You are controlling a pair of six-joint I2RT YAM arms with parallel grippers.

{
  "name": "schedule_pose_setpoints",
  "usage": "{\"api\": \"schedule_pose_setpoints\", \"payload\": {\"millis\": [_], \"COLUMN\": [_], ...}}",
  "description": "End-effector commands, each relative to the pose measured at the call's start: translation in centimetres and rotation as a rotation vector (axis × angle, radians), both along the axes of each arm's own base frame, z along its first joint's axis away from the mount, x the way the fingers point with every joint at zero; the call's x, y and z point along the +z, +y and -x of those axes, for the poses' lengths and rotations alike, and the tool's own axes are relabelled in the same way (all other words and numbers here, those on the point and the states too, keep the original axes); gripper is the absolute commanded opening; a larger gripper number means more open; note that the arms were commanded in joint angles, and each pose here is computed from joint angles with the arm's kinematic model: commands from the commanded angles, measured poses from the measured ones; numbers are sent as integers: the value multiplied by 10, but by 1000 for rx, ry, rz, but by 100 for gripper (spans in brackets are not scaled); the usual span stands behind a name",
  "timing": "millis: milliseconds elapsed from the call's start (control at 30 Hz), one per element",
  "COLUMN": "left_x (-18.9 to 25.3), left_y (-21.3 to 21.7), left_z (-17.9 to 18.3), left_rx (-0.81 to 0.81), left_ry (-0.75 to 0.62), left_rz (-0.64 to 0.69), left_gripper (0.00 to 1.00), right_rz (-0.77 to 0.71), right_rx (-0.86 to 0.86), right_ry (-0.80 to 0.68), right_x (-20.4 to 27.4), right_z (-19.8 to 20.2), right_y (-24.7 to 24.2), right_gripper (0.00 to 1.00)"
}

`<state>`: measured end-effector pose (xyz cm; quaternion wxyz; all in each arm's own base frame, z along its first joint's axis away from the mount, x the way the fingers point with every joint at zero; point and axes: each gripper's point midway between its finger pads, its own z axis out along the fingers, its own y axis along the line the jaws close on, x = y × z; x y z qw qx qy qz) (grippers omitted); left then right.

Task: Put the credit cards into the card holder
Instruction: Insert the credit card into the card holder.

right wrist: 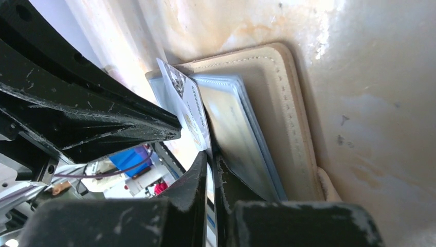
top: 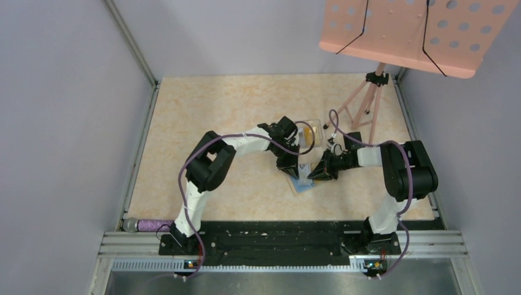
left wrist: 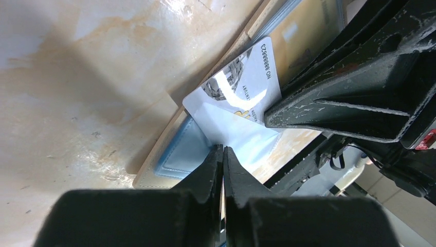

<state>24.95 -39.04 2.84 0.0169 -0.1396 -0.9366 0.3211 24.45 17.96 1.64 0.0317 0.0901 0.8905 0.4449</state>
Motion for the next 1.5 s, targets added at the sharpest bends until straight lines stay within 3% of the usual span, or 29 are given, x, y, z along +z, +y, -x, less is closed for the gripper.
{"api": "schedule_pose_setpoints", "payload": {"millis": [0, 100, 233, 700, 1200, 1467], "left_x": [6, 23, 33, -4, -7, -8], "left_y": [19, 23, 34, 26, 23, 24], "left_z": [-8, -12, -10, -13, -19, -17], "left_rx": [6, 23, 38, 2, -2, -2], "left_ry": [-106, -143, -159, -88, -91, -84], "left_rz": [-88, -81, -93, -102, -109, -110], "left_gripper": [9, 17, 18, 0, 0, 0], "right_rz": [133, 155, 159, 191, 187, 114], "right_rx": [27, 53, 91, 150, 167, 228], "right_ry": [-95, -117, -122, 37, 33, 25], "right_x": [-12, -1, 10, 1, 4, 6], "right_z": [-9, -11, -12, 16, 20, 16], "right_y": [-10, -13, -14, -21, -20, 11], "right_gripper": [0, 0, 0, 0, 0, 0]}}
